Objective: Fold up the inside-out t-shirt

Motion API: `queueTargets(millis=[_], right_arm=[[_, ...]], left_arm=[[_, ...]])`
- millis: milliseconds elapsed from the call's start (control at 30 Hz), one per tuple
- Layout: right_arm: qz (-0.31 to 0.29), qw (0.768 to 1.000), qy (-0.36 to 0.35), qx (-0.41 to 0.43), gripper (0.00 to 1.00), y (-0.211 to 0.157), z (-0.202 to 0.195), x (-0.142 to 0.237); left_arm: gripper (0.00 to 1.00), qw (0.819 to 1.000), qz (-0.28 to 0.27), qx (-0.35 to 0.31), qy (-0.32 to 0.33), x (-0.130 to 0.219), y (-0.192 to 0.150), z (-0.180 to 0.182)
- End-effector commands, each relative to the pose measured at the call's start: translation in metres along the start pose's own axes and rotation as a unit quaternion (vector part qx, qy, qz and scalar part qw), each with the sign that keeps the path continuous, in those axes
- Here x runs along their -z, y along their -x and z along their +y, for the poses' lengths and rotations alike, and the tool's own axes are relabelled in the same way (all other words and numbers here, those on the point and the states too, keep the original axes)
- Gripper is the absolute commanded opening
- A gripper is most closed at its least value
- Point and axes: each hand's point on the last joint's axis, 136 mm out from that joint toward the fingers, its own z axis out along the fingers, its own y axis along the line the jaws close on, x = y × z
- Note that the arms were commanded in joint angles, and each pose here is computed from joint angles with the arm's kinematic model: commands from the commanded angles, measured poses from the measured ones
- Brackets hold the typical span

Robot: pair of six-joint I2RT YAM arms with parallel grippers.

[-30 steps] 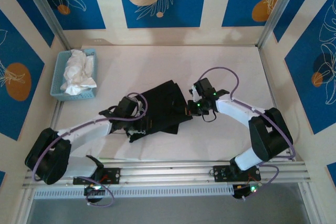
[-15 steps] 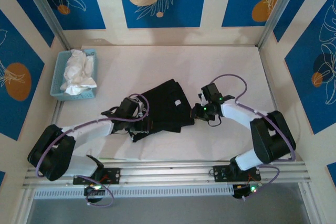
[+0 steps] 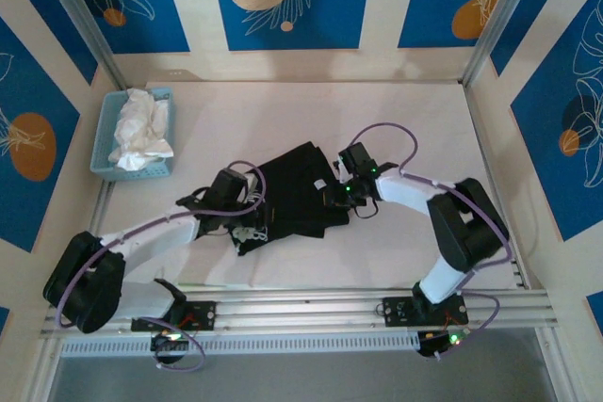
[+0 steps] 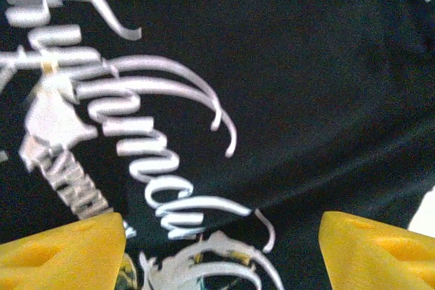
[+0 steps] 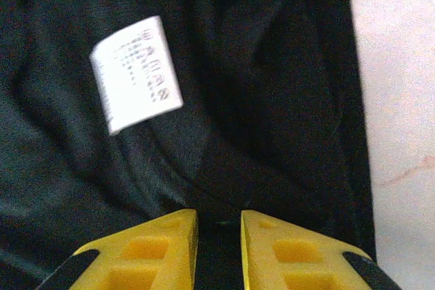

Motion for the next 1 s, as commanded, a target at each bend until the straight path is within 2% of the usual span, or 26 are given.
queueTargets(millis=[0,100,267,367,533,733,867,967], right_arm=[[0.013,1.0,-0.002,-0.023,0.23,0.01,-0.004,0.0],[-0.007,1.0,0.012,-0.004,0.28,0.008,0.004,0.018],[-0.012,0.999,0.042,-0.004,0.42,-0.021,0.019,0.038],[-0.007,0.998,0.056,-0.021,0.45,-0.027,0.025,0.031],[-0.002,0.999,0.023,-0.045,0.44,-0.008,0.009,0.01],[-0.004,0.998,0.036,-0.043,0.42,0.044,0.006,-0.009],[0.0,0.997,0.077,-0.008,0.42,0.085,0.033,-0.023],[0.001,0.993,0.109,0.04,0.42,0.105,0.066,-0.02]], left_arm=[[0.76,0.999,-0.034,0.01,0.024,0.005,0.042,0.012],[0.76,0.998,-0.022,0.043,0.03,-0.006,0.059,0.031],[0.76,0.996,0.001,0.083,0.037,-0.029,0.074,0.061],[0.77,0.995,0.027,0.091,0.04,-0.038,0.065,0.073],[0.76,0.993,0.048,0.094,0.044,-0.035,0.036,0.083],[0.75,0.991,0.074,0.107,-0.01,-0.024,-0.022,0.056],[0.75,0.99,0.085,0.082,-0.072,-0.016,-0.065,0.001],[0.75,0.987,0.088,0.047,-0.128,-0.004,-0.078,-0.046]])
